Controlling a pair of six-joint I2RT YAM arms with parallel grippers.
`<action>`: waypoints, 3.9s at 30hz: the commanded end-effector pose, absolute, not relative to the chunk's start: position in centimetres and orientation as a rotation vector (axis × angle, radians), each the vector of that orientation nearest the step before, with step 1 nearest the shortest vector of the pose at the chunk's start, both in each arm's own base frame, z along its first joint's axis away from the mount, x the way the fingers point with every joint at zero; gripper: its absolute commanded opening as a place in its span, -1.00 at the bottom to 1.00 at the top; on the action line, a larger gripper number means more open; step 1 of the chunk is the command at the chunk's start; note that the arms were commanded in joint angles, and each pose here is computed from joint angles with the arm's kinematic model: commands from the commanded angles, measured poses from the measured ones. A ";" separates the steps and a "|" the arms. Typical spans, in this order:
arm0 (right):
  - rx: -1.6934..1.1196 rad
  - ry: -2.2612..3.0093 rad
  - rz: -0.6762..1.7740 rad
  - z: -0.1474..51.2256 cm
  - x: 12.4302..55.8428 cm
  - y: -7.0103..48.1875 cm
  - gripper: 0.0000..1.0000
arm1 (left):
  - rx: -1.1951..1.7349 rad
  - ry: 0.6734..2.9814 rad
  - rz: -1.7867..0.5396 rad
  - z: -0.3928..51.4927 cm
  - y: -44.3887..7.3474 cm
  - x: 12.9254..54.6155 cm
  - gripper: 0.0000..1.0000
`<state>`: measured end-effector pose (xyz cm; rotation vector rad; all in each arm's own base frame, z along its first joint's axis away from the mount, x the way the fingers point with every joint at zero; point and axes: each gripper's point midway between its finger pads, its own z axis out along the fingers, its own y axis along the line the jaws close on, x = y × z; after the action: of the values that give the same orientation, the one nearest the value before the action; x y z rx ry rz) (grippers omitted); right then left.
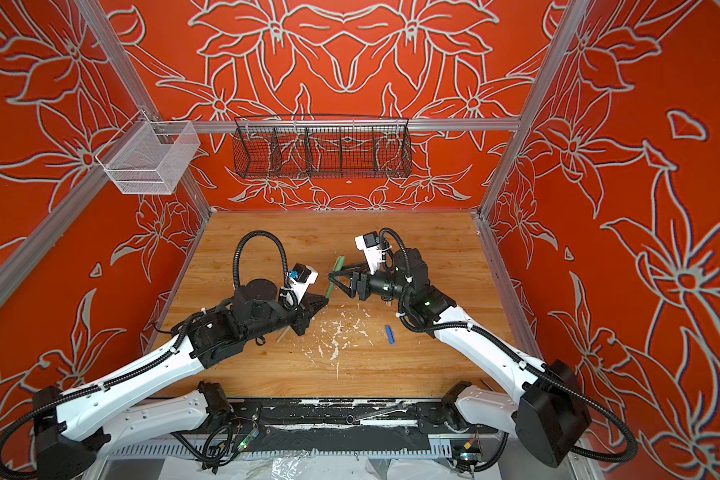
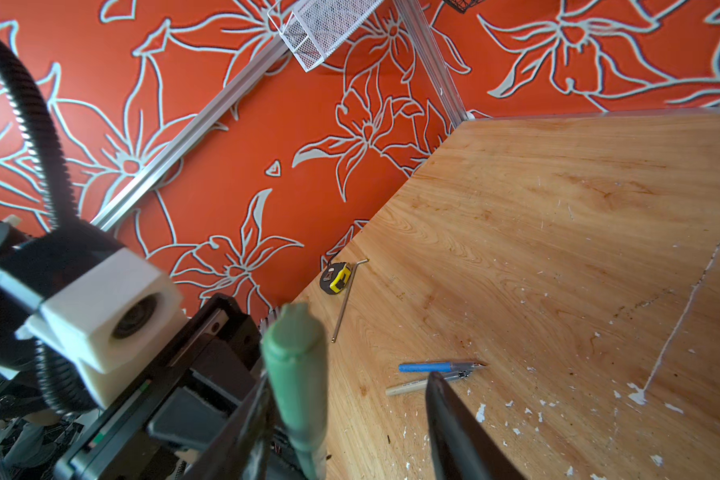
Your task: Insert the pens into the pen caps
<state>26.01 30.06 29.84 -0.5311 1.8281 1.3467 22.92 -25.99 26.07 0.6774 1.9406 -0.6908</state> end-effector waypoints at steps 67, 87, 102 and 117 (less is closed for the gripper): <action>-0.199 1.841 1.161 31.1 27.6 22.7 0.24 | 0.722 2.143 -1.031 23.5 -28.1 25.5 -1.00; -0.305 1.869 1.234 32.0 30.4 25.2 0.26 | 0.740 2.129 -1.077 23.1 -28.3 24.7 -1.00; -0.351 1.827 1.317 32.7 31.2 27.1 0.25 | 0.752 2.134 -1.082 23.1 -28.4 24.6 -1.00; -0.385 1.848 1.327 32.0 31.4 28.2 0.01 | 0.754 2.140 -1.091 23.1 -28.7 24.9 -1.00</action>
<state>31.50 27.67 30.26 -0.3509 1.9004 1.3090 24.63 -28.33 21.85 0.7423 2.1751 -1.0704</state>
